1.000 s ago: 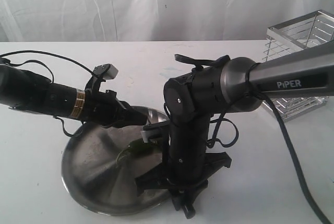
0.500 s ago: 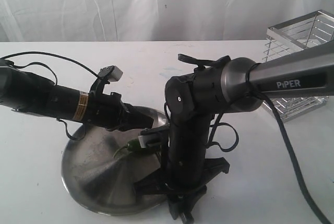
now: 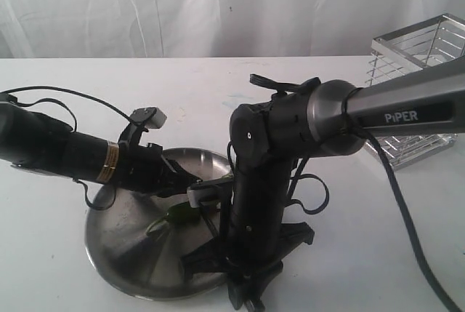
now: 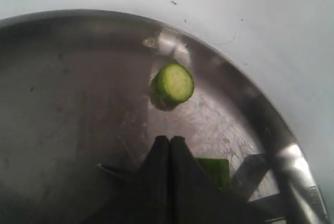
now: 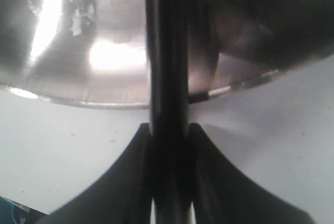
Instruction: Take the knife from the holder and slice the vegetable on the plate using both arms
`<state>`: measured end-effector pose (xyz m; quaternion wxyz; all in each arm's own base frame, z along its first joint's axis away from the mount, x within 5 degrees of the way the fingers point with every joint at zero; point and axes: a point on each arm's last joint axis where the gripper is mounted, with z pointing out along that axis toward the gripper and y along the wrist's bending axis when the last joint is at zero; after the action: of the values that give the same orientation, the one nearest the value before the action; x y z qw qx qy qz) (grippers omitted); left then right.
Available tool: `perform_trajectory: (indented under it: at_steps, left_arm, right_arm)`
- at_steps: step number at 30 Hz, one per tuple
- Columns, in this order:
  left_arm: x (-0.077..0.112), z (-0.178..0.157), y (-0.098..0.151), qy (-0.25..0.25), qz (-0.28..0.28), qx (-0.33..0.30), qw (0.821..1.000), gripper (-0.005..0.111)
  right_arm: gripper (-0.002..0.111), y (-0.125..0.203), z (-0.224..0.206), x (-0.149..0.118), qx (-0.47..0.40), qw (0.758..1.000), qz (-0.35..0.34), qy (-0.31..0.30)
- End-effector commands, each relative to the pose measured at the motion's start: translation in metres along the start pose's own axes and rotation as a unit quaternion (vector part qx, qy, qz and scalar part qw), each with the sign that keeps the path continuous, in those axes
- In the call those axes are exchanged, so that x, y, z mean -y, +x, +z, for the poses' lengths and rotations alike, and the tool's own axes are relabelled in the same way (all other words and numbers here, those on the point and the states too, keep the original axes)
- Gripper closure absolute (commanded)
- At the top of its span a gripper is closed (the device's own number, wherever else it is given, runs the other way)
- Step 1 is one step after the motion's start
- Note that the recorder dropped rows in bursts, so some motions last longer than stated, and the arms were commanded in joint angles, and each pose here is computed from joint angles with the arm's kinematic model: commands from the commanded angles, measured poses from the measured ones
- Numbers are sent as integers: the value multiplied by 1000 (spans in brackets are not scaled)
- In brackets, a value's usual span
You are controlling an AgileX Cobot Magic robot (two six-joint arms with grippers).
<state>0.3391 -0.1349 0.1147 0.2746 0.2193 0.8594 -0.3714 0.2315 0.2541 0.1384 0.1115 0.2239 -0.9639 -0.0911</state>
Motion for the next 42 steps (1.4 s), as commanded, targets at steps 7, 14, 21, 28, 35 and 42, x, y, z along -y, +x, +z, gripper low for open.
perform_trajectory:
  at_steps: [7, 14, 21, 28, 35, 42]
  left_arm:
    - [-6, -1, 11, -42, 9, -15, 999, 107]
    - [-6, -1, 13, -43, 14, -22, 999, 107]
    - [1, 0, 11, -6, 2, -15, 1000, 107]
    - [0, 0, 10, -10, 3, -4, 1000, 107]
    - [-16, -2, 14, -96, 7, -25, 995, 107]
    - [-22, 6, 27, -92, -11, -57, 994, 107]
  right_arm:
    - [108, -2, 0, 1, 14, 1000, -2, -1]
    - [108, -1, 3, 4, 0, 1000, -2, 10]
    - [108, -6, 6, 8, 23, 998, 39, 32]
    - [108, -4, 10, 7, 3, 999, 20, 25]
    - [108, -7, 12, 7, 13, 999, -21, 25]
    - [108, -11, 11, 15, 31, 997, -16, 64]
